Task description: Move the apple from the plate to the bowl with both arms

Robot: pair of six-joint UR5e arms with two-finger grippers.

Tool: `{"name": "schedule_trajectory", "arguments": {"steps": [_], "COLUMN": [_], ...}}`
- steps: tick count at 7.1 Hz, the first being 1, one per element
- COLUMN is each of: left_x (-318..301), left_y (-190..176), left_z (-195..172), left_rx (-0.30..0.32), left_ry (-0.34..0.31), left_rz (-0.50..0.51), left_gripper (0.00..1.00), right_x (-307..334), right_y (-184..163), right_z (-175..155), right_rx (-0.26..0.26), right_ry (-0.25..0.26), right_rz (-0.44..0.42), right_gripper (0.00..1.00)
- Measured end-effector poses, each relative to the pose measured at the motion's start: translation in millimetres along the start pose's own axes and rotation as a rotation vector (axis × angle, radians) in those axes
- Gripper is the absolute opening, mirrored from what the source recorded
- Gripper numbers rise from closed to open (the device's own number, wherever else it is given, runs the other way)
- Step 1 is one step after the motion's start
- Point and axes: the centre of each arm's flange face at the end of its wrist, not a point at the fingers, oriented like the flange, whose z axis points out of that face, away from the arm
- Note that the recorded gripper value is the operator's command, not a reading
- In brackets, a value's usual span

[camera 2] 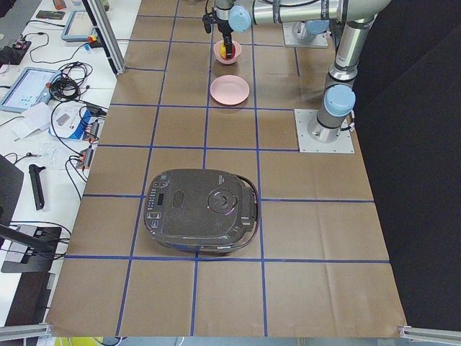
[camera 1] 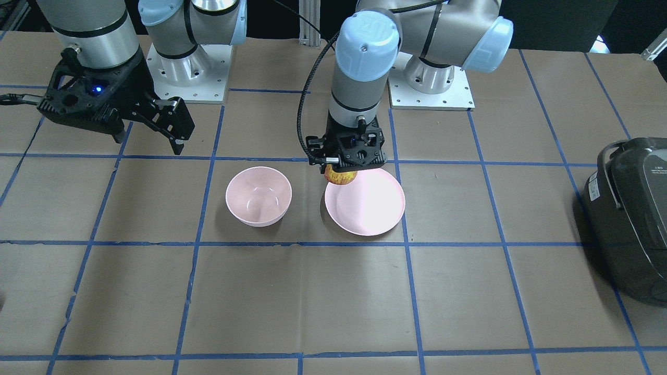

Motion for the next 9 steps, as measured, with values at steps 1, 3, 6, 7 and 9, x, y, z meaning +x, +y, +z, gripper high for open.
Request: {"name": "schedule_trajectory", "arguments": {"steps": [1, 3, 6, 7, 9], "left_x": [33, 82, 127, 128, 130], "left_y": [4, 8, 19, 22, 24], "left_z": [20, 51, 99, 110, 122], "left_rx": [0.011, -0.009, -0.016, -0.029, -0.059], "left_ry": [0.01, 0.032, 0.073, 0.066, 0.069], "left_rz": [-0.067, -0.181, -0.176, -0.164, -0.139], "left_gripper": [0.16, 0.16, 0.25, 0.65, 1.0], "right_x": [-2, 7, 55, 64, 69], "right_y": [0, -4, -18, -21, -21], "right_z": [2, 8, 19, 22, 24], "right_rx": [-0.009, -0.014, -0.03, -0.038, -0.045], "right_ry": [-0.015, 0.008, 0.134, 0.143, 0.147], "right_rz": [-0.009, -0.033, -0.04, -0.041, -0.045], "right_gripper": [1.0, 1.0, 1.0, 1.0, 1.0]}}
